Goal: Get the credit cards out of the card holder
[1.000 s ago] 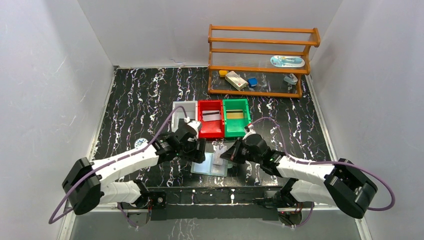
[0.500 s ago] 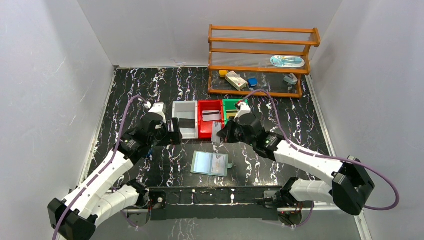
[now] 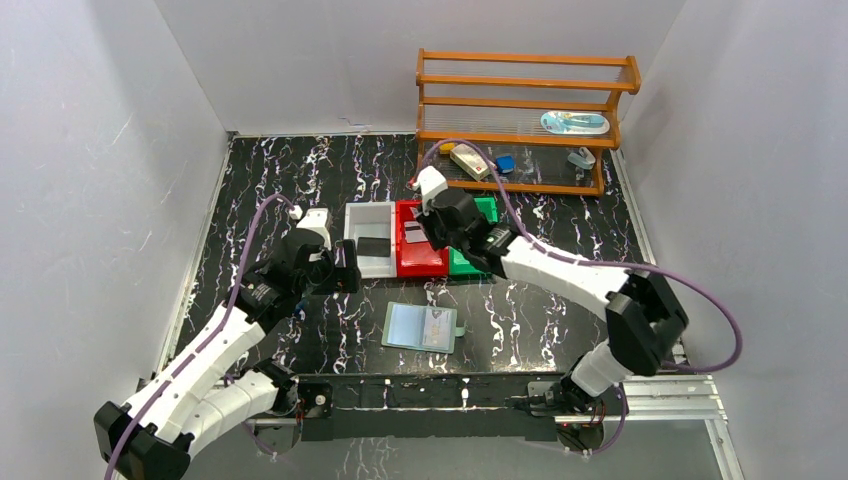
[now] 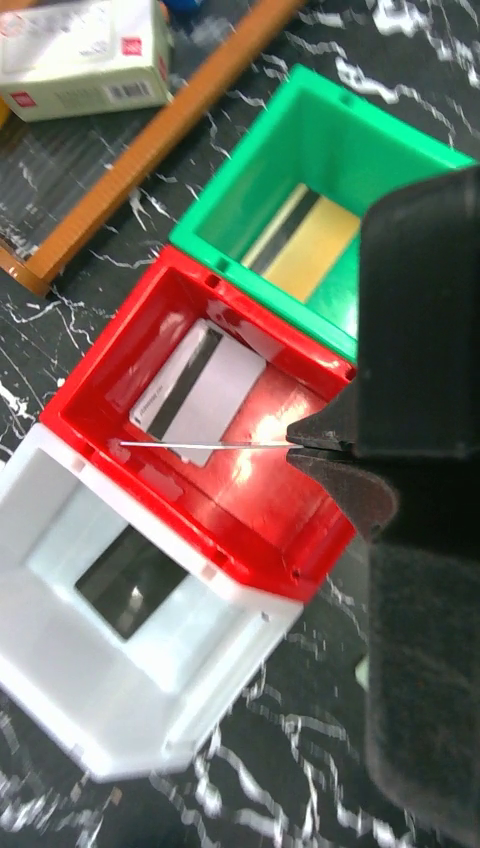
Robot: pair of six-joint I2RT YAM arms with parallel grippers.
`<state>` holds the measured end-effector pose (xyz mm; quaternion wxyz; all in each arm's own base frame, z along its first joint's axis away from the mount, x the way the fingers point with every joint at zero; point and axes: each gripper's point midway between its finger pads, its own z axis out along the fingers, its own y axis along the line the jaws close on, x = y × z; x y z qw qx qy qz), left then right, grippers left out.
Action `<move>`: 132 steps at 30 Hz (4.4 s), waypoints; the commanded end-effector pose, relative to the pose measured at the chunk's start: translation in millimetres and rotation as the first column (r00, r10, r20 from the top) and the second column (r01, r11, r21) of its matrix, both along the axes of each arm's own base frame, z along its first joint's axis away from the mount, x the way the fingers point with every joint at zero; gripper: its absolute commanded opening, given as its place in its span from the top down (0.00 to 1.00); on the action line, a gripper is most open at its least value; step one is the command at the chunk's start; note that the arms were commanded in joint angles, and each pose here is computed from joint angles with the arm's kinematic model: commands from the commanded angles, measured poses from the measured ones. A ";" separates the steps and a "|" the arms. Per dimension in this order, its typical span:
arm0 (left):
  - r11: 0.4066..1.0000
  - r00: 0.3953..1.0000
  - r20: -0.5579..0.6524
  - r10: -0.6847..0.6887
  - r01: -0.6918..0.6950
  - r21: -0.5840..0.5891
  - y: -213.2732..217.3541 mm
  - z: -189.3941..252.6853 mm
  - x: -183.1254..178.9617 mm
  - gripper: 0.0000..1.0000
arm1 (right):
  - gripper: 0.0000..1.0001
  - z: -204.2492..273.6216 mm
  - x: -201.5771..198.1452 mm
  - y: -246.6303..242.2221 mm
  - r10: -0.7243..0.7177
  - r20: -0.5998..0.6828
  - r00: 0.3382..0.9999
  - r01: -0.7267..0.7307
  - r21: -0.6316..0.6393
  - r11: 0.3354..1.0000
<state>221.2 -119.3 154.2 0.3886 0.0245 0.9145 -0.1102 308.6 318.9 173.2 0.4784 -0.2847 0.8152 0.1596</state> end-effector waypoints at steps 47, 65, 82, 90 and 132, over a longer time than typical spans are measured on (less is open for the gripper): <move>0.995 0.992 0.092 0.090 -0.093 0.033 22.7 15.0 4.5 0.02 | 0.75 -98.8 72.9 4.5 0.477 0.107 0.872 -0.236 -0.763 0.602; 0.996 0.993 0.083 0.085 -0.088 0.033 21.2 13.6 4.8 0.02 | 0.47 15.9 52.1 -3.0 0.169 0.299 0.939 -0.049 -0.369 0.928; 0.986 0.989 0.060 0.135 -0.140 0.093 30.1 -1.2 10.1 0.02 | 0.26 -34.8 -61.6 -39.1 -0.353 -0.528 0.773 0.532 0.236 0.813; 0.983 0.989 0.040 0.140 -0.143 0.112 29.1 -11.3 12.7 0.02 | 0.32 -64.6 -93.4 -7.3 -0.265 -0.745 0.612 0.558 0.170 0.812; 0.822 0.825 -0.300 -0.478 0.299 -0.485 -132.8 -39.1 -54.9 0.26 | 0.52 -114.7 -176.9 -37.1 -0.306 -0.838 0.451 0.530 -0.024 0.848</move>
